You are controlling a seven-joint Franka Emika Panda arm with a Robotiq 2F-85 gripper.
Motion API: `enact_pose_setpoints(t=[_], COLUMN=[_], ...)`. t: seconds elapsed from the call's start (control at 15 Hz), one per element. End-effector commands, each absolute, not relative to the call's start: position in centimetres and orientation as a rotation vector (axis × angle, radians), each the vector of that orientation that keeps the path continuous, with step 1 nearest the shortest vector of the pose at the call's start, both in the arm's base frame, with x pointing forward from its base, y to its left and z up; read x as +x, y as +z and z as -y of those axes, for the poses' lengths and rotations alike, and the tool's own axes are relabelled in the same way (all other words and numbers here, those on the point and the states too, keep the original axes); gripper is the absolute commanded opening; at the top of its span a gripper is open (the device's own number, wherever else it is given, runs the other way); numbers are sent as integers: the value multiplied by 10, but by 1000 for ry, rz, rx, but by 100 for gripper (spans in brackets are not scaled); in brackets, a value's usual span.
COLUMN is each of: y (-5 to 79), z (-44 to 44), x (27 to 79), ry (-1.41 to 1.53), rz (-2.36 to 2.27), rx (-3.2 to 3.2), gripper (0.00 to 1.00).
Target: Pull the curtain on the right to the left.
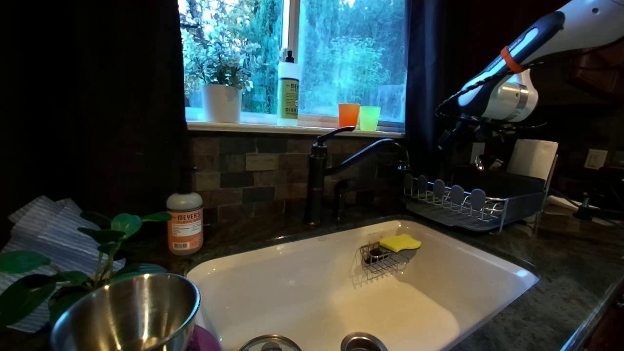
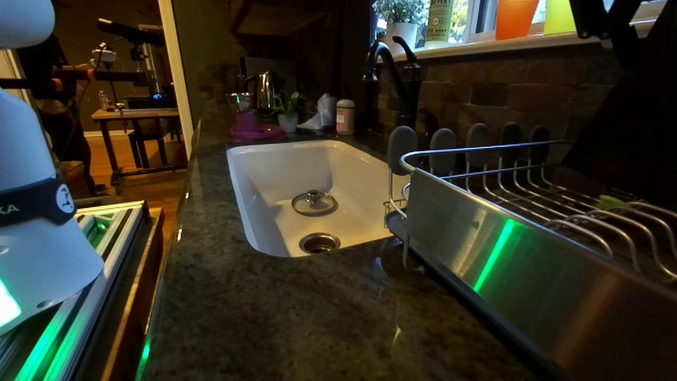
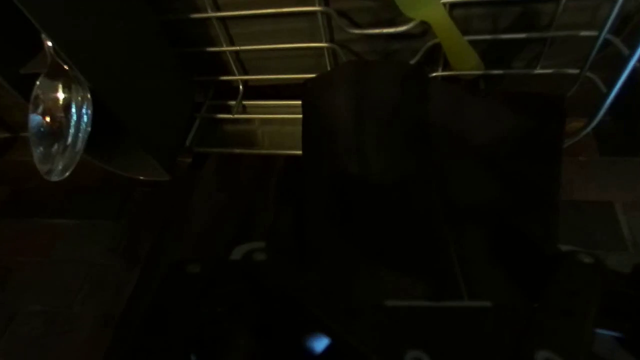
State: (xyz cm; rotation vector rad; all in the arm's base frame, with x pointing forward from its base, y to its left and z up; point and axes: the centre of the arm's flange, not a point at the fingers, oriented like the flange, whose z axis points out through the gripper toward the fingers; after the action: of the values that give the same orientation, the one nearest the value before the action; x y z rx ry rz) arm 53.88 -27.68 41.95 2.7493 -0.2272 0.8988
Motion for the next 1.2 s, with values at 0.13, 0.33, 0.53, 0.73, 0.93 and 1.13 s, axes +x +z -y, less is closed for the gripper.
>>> enact_pose_setpoints(t=[0.13, 0.33, 0.53, 0.73, 0.93, 1.13], y=[382, 373, 373, 387, 419, 457], z=[285, 286, 284, 268, 225, 162], x=[571, 581, 586, 585, 590, 603], ry=[962, 997, 1022, 1044, 1183, 1339], rz=[221, 228, 226, 197, 50, -149], rx=[2701, 2673, 2649, 2678, 2710, 2715], gripper=[74, 50, 28, 4, 0, 0])
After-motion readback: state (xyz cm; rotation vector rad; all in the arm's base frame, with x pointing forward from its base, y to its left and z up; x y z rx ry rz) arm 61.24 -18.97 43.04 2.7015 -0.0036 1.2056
